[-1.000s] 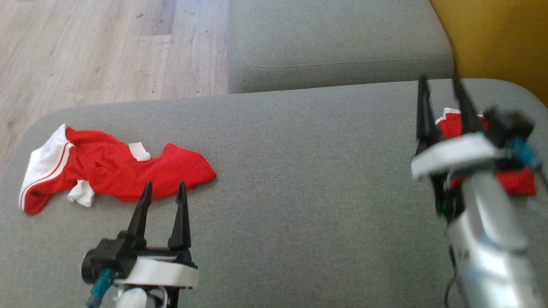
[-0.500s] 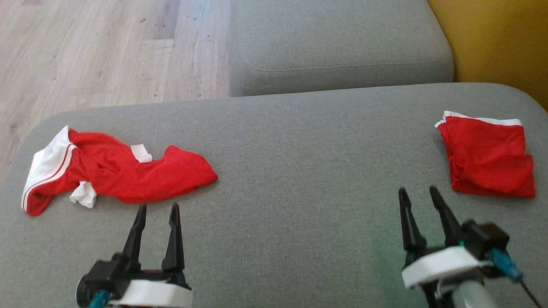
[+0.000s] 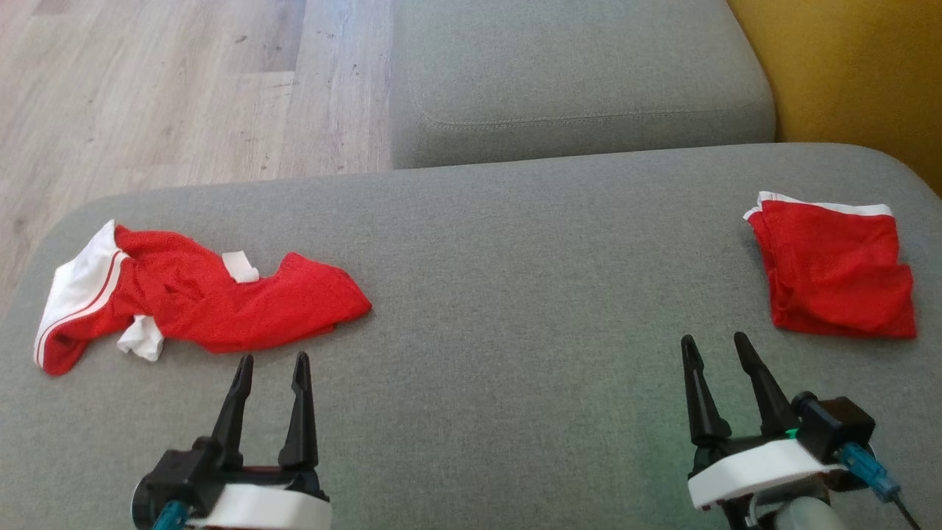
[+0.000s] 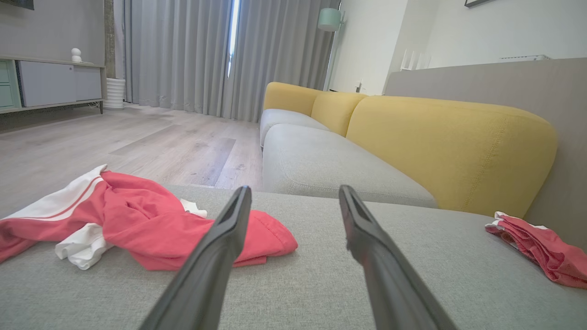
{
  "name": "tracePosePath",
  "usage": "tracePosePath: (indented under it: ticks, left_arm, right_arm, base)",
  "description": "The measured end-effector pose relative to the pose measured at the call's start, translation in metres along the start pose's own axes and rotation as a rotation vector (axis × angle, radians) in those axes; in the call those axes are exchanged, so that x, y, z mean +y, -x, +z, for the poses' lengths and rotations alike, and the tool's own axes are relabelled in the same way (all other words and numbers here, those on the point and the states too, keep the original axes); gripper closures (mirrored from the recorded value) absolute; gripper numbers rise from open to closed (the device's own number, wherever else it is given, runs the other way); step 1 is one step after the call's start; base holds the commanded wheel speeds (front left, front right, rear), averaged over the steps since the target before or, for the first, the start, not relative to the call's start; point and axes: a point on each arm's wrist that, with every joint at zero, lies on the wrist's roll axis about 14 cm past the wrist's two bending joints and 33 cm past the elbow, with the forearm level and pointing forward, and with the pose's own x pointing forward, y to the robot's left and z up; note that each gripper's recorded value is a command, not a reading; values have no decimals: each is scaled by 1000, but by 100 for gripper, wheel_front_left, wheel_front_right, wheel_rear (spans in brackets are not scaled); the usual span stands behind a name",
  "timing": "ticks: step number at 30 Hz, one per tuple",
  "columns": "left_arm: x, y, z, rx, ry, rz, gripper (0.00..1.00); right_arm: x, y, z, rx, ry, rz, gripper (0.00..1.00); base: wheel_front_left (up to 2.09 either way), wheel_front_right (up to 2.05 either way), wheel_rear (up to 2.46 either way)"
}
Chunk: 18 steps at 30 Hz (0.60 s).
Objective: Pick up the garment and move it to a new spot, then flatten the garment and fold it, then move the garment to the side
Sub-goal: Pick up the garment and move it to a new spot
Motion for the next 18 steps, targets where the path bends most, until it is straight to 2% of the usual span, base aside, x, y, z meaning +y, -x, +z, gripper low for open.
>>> tracePosePath:
  ticks: [8, 18]
  left_arm:
    - [5, 4, 1, -5, 0, 17, 0]
    - [33, 24, 9, -29, -17, 114, 0]
  right_arm:
    - [8, -4, 0, 0, 2, 27, 0]
    - [64, -13, -10, 35, -16, 199, 0]
  base:
    - [0, 0, 0]
    - [0, 0, 0]
